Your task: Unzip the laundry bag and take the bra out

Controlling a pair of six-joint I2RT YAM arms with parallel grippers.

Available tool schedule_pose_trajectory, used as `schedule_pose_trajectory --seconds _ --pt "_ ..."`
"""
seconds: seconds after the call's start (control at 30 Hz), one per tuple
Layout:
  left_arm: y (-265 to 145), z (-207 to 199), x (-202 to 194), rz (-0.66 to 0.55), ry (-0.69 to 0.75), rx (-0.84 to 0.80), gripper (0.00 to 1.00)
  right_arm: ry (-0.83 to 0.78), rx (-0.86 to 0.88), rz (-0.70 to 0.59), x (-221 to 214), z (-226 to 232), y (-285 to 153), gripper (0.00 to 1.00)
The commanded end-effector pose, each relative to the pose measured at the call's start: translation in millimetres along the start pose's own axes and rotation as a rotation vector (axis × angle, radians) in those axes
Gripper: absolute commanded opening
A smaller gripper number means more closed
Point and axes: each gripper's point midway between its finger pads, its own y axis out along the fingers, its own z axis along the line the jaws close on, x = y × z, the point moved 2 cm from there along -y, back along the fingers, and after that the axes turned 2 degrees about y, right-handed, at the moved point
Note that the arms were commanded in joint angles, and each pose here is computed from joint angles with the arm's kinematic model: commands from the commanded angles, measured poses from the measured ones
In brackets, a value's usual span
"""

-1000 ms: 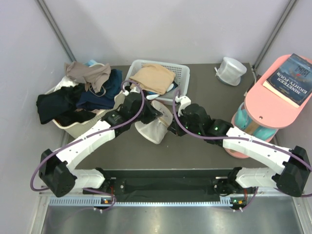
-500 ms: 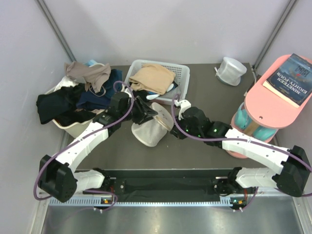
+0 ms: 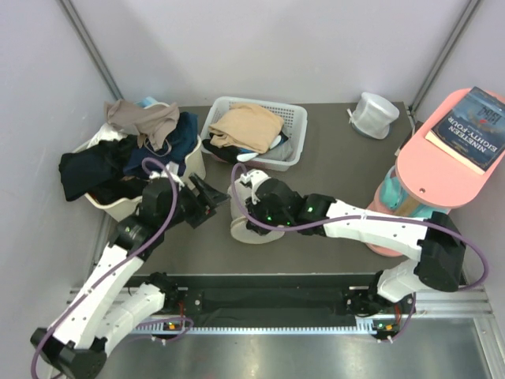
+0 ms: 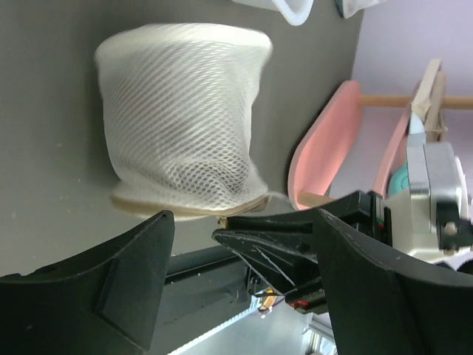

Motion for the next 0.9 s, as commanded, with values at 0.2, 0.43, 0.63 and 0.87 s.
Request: schedule_pose_trajectory --seconds 0.2,0.43,0.63,0.87 --pt "10.9 3.6 -16.6 0.048 0.002 -0.09 0.77 -0.014 0.039 -0.082 24.7 26.1 -8.0 0.0" --pt "25.2 -37.7 -4.8 0.047 0.089 -0.171 0.77 0.047 -0.044 -0.12 19.6 6.1 -45.3 0.0" --pt "49.4 -69.4 -17.1 0.09 0.122 -0.234 0.75 0.096 -0.094 -0.155 12.7 -8.9 -70.2 0.0" --pt "81.8 -110.2 -44.2 0.16 0.182 -0.29 0.72 0.115 -0.151 -0.182 10.0 -22.4 -89.6 0.0"
